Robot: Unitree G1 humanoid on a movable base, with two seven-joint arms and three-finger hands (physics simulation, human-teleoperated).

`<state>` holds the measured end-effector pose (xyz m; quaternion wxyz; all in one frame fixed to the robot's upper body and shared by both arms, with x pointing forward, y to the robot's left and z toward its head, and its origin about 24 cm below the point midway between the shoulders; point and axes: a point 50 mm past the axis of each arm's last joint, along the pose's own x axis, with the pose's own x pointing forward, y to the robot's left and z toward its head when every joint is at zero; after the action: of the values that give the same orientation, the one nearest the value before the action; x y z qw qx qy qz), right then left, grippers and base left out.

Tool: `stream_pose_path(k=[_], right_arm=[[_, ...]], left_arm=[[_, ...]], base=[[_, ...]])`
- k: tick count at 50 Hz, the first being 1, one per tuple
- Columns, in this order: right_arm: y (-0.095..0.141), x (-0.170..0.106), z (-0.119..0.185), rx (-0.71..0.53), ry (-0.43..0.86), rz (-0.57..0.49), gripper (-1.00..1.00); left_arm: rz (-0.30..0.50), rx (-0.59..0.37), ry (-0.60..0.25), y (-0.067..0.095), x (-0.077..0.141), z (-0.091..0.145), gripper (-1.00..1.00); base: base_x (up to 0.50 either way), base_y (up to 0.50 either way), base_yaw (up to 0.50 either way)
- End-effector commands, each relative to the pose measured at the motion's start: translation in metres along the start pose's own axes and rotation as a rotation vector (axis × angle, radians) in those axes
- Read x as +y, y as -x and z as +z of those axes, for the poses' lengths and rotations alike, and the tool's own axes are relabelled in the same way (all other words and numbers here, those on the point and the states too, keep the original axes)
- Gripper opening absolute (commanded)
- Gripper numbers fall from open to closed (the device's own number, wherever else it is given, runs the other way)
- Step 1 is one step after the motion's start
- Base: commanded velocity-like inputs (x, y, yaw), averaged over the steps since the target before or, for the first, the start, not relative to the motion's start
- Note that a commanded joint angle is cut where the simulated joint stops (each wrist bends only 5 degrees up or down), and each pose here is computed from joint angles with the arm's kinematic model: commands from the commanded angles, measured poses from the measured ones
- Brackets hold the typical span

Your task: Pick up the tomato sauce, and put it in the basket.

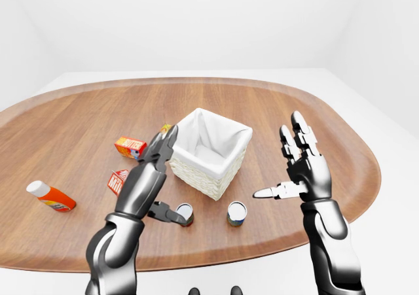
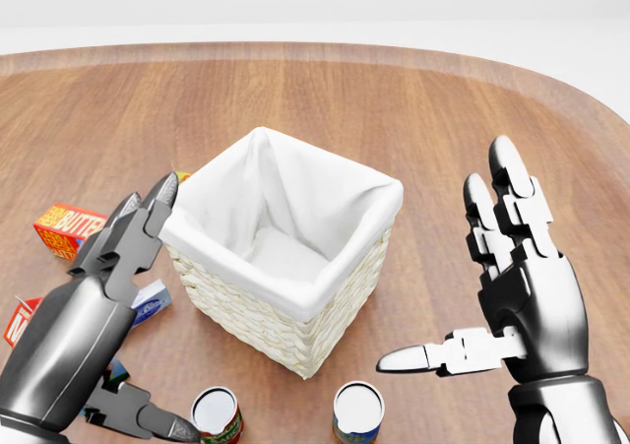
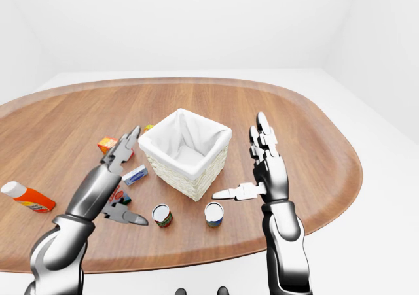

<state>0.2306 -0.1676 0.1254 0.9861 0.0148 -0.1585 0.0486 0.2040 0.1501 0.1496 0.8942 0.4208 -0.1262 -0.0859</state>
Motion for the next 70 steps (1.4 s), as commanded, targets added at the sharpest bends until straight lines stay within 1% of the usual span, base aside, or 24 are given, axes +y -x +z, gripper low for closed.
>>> stream_pose_path(k=[1,5,16,38,62,70], right_arm=[[0.000,0.000,-0.001,0.002,0.000,-0.001,1.00],[0.001,0.001,-0.001,0.007,0.001,0.002,1.00],[0.001,0.001,-0.003,0.015,0.001,0.003,1.00],[0.001,0.001,-0.005,0.021,0.001,0.003,1.00],[0.001,0.000,0.000,0.002,0.005,0.002,1.00],[0.000,0.000,-0.002,0.008,0.004,0.001,1.00]], left_arm=[[-0.002,0.049,-0.019,0.001,0.000,-0.008,1.00],[0.008,0.067,-0.011,0.000,-0.001,-0.012,1.00],[-0.006,0.102,-0.012,0.000,-0.007,-0.020,1.00],[-0.028,0.177,0.038,-0.003,-0.023,-0.040,1.00],[-0.042,0.207,0.068,-0.005,-0.033,-0.049,1.00],[-0.058,0.212,0.078,-0.006,-0.040,-0.051,1.00]], base=[[0.00,0.00,0.00],[0.00,0.00,0.00],[0.00,0.00,0.00],[0.00,0.00,0.00],[0.00,0.00,0.00],[0.00,0.00,0.00]])
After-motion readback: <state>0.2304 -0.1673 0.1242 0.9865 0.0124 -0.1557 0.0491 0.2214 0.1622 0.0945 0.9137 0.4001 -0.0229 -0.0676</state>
